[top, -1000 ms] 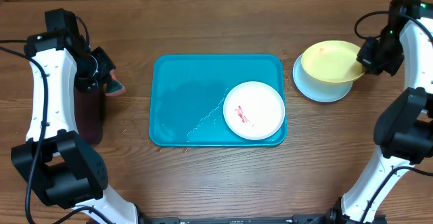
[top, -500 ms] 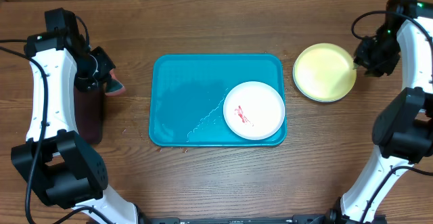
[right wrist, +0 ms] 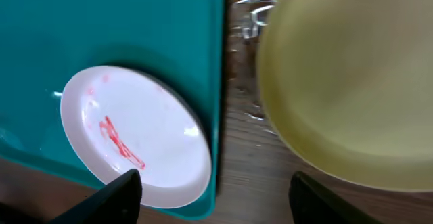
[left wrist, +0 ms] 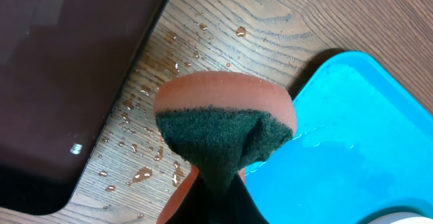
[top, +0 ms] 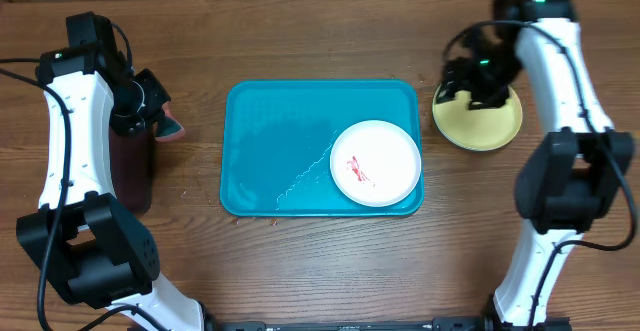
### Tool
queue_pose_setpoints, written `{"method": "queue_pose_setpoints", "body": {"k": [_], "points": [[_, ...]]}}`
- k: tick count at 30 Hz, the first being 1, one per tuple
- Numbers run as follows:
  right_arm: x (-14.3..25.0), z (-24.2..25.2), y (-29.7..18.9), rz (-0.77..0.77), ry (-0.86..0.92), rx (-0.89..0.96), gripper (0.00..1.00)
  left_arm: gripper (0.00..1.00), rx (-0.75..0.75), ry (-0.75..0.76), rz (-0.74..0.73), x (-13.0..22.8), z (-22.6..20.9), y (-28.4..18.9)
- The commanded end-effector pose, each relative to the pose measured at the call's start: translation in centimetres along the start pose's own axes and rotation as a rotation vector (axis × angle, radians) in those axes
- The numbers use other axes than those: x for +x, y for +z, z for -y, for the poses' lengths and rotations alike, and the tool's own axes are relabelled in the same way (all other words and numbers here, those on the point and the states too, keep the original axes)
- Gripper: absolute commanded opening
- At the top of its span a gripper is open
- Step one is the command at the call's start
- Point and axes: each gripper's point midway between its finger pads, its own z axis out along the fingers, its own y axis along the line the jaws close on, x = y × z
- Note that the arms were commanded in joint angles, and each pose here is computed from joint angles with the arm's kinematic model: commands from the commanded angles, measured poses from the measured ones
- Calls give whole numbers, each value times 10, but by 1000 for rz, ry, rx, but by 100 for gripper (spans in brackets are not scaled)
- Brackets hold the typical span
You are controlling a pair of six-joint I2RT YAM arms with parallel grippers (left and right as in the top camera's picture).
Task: Clean dirty plates on tray and stack at the side
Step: 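Move the right gripper to the white plate's rim and grip it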
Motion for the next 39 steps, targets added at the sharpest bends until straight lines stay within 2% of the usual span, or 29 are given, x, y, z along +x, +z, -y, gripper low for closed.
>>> {"method": "queue_pose_setpoints", "body": {"k": [1,5,14,16,20,26,33,39], "points": [[2,-19,3,0,-150,78,70,4,6,-8,-12,2,-1,2],[0,-35,11,9,-233,159,63,4,6,-8,-12,2,-1,2],[1,-54,17,8,-285,168,63,4,7,-8,-12,2,-1,2],[4,-55,21,-4,-288,168,69,4,7,-8,-11,2,-1,3],[13,-51,42,-43,-289,169,71,4,8,-8,-10,1,-1,3],[24,-49,77,-80,-308,170,56,4,8,-1,-11,3,2,3],[21,-58,84,-61,-368,179,54,4,11,35,-16,7,9,4],[20,-40,94,-59,-365,256,54,4,12,50,-21,10,14,4]]}}
